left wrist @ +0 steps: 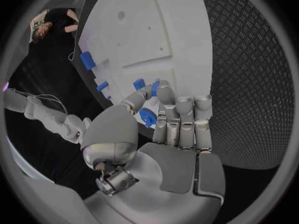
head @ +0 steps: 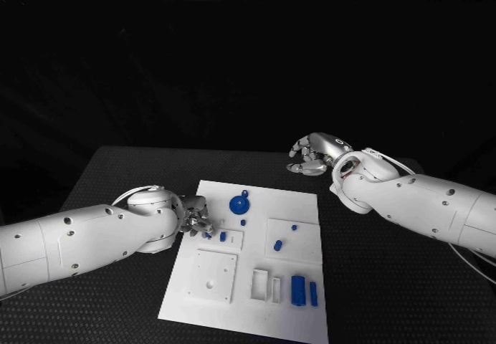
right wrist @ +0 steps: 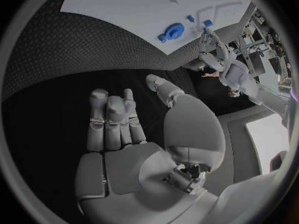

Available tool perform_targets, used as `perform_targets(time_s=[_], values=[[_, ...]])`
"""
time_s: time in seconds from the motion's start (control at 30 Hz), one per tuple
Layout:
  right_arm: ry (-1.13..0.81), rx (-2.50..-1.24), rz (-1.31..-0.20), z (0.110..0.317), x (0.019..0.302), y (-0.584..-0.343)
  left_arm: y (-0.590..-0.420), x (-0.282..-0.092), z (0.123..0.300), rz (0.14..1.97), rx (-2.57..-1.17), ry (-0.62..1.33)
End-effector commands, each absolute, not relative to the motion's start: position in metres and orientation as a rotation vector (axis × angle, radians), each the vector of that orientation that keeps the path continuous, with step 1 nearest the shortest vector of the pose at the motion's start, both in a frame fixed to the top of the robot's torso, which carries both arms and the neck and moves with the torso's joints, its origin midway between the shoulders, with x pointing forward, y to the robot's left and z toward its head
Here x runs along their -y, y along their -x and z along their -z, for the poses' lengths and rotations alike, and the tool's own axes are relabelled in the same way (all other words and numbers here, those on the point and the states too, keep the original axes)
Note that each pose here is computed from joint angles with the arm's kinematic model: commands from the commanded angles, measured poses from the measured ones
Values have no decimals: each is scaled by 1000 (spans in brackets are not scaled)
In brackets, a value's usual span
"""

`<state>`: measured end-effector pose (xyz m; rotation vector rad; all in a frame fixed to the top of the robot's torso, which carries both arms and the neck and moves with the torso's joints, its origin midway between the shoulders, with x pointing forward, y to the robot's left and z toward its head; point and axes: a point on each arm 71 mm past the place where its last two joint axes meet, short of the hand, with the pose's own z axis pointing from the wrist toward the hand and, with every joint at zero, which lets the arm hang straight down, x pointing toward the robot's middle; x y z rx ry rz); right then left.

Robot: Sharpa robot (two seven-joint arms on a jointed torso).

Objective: Assemble the parts on the task board

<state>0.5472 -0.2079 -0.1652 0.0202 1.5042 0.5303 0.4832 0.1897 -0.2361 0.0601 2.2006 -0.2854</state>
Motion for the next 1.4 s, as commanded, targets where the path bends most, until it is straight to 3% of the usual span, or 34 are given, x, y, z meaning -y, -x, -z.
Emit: perform_targets(time_s=[0.03, 1.4], values=[[-9, -1511, -534, 166, 207, -547, -481, -190, 240, 264, -2227, -88], [-8, -1515, -534, 166, 206, -548, -483, -194, 242, 240, -2257, -97]])
